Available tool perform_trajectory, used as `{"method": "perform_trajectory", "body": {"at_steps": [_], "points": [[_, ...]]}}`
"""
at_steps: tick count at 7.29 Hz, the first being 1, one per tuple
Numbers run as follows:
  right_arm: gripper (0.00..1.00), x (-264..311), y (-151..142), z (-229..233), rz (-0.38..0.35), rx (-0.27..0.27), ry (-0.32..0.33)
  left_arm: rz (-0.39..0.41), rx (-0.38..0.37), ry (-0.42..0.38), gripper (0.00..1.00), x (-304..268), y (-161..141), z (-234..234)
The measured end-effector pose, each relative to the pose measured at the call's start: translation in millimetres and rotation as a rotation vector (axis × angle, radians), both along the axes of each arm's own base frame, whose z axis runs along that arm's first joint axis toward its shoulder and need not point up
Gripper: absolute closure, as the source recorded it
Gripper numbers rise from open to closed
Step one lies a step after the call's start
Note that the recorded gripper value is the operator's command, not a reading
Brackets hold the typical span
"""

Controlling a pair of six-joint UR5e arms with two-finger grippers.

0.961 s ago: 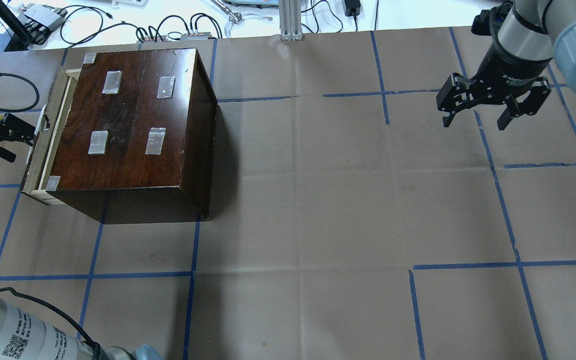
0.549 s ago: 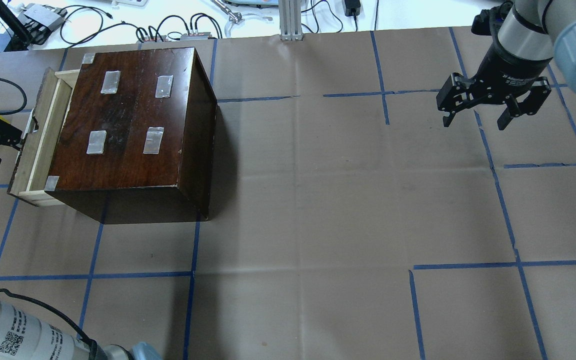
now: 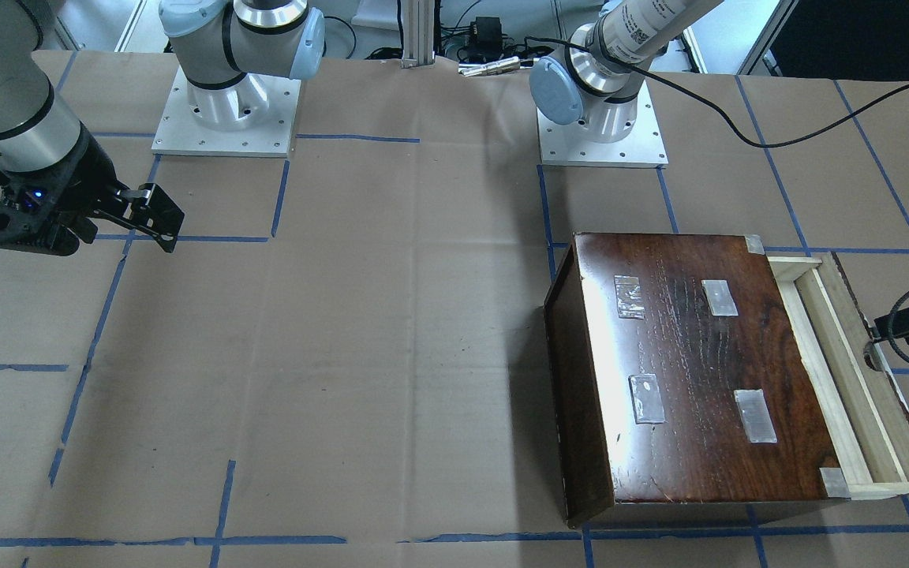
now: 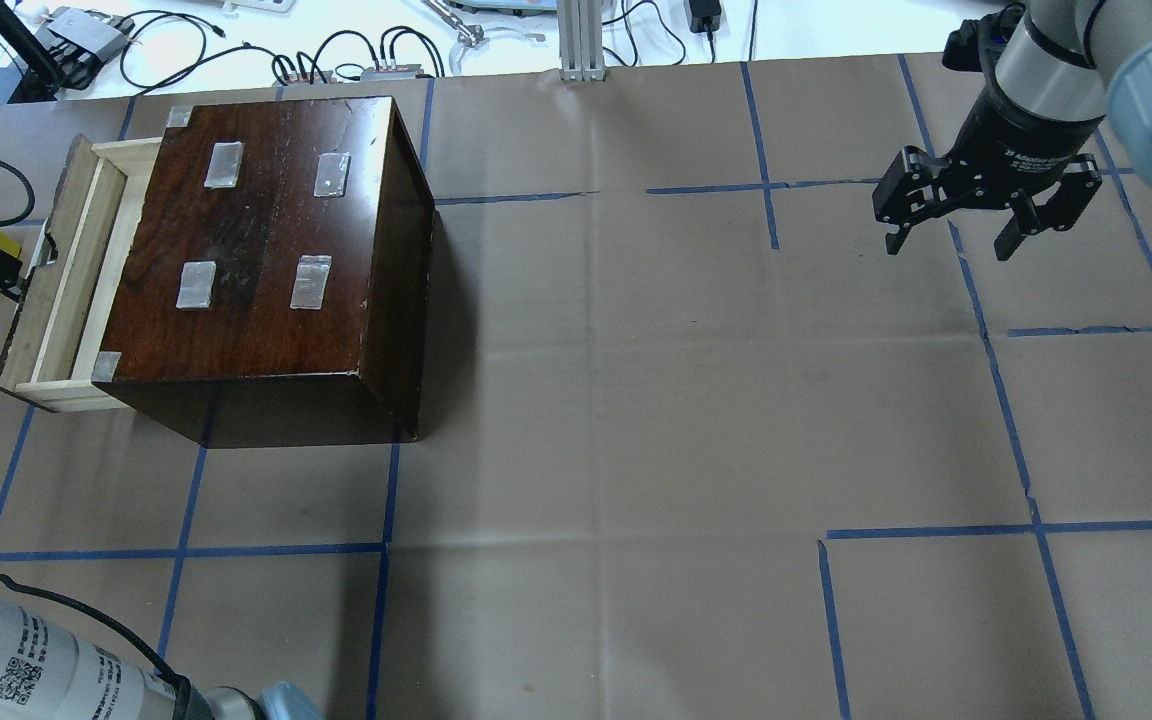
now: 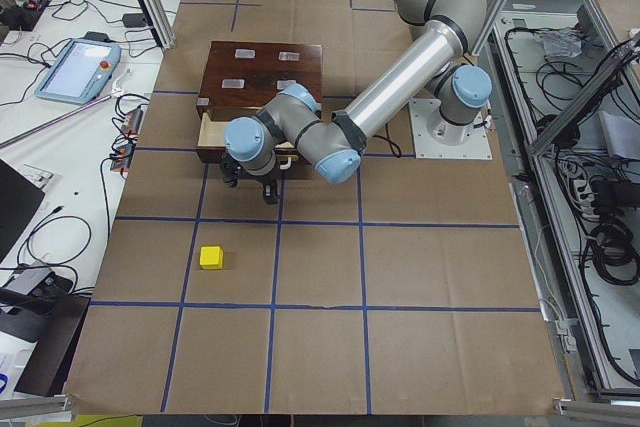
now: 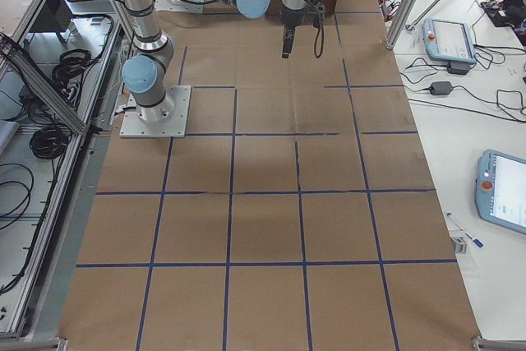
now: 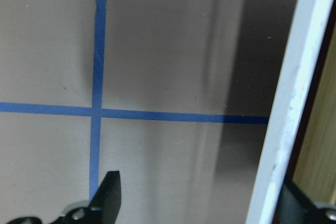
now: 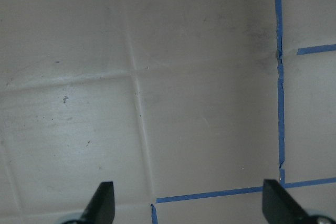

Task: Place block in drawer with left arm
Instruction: 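Pull the drawer outward from the cabinet with the left gripper, then release the handle and grasp the yellow cube with the left gripper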

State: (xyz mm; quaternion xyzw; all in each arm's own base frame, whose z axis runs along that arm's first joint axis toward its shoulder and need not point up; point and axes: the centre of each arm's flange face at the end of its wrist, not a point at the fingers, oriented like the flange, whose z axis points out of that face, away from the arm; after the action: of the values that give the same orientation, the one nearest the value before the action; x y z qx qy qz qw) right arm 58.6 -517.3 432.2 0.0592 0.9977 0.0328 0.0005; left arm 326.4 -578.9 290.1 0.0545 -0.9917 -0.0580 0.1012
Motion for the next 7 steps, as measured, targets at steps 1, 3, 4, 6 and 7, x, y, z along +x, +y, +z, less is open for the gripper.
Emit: {"method": "perform_trajectory", "body": {"at_steps": [1,3,4,6,7], "points": [[0.00,0,0,0,0.000,0.000,0.000,-0.004,0.014,-0.012,0.01,4,-1,-4],[0.00,0,0,0,0.000,-0.001,0.000,-0.005,0.025,-0.031,0.01,16,-1,-6],[0.00,0,0,0,0.000,-0.001,0.000,-0.005,0.025,-0.035,0.01,21,1,-5],[0.00,0,0,0,0.000,-0.001,0.000,-0.007,0.024,-0.044,0.01,29,3,-3],[0.00,0,0,0,0.000,-0.001,0.000,-0.007,0.024,-0.049,0.01,33,5,-1]]}}
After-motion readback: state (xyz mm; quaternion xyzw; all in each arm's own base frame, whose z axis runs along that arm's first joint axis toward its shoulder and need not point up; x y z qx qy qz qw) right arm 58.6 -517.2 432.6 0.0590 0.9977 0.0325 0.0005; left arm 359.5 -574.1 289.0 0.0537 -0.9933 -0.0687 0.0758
